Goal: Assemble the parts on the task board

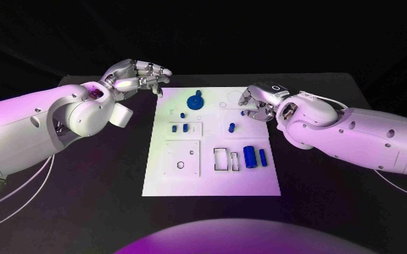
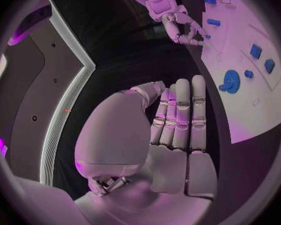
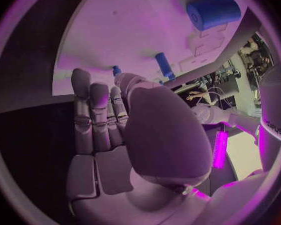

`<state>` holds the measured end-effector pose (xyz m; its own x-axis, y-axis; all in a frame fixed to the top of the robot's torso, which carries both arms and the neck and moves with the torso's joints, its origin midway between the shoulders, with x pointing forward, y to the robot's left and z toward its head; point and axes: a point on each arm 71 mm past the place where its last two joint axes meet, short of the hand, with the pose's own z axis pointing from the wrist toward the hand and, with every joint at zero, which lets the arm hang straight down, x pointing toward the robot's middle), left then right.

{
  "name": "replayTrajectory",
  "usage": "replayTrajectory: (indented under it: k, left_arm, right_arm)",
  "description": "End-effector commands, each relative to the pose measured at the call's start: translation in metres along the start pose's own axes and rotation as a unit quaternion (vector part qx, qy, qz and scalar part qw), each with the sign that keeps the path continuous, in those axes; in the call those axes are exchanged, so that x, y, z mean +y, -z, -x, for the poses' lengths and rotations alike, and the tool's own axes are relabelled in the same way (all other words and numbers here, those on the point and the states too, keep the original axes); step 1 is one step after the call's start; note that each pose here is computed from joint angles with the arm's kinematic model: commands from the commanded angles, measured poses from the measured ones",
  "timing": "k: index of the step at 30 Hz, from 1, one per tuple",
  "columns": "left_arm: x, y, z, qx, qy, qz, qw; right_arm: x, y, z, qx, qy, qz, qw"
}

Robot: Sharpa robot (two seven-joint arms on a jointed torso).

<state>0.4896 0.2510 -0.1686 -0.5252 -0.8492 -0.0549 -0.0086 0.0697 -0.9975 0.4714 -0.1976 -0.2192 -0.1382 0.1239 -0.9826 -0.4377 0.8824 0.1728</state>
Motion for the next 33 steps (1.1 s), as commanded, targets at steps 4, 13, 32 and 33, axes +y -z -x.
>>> replayTrajectory:
  k: [4, 13, 32, 33]
  left_arm:
    - [-0.0003, -0.0007, -0.0022, 0.008, 0.0, 0.0, 1.0]
    - [0.0001, -0.0004, -0.0015, 0.008, 0.0, 0.002, 1.0]
    - [0.0012, -0.0005, -0.0016, 0.01, -0.001, 0.005, 1.0]
    - [0.0012, -0.0005, -0.0016, 0.01, -0.001, 0.005, 1.0]
  right_arm:
    - [0.005, -0.001, -0.001, -0.001, -0.003, 0.011, 1.0]
    - [0.008, 0.0, -0.007, 0.039, -0.005, 0.014, 0.999]
    - [0.005, -0.001, -0.01, 0.046, -0.005, 0.001, 0.999]
    - [0.005, -0.001, -0.011, 0.044, -0.005, 0.0, 0.999]
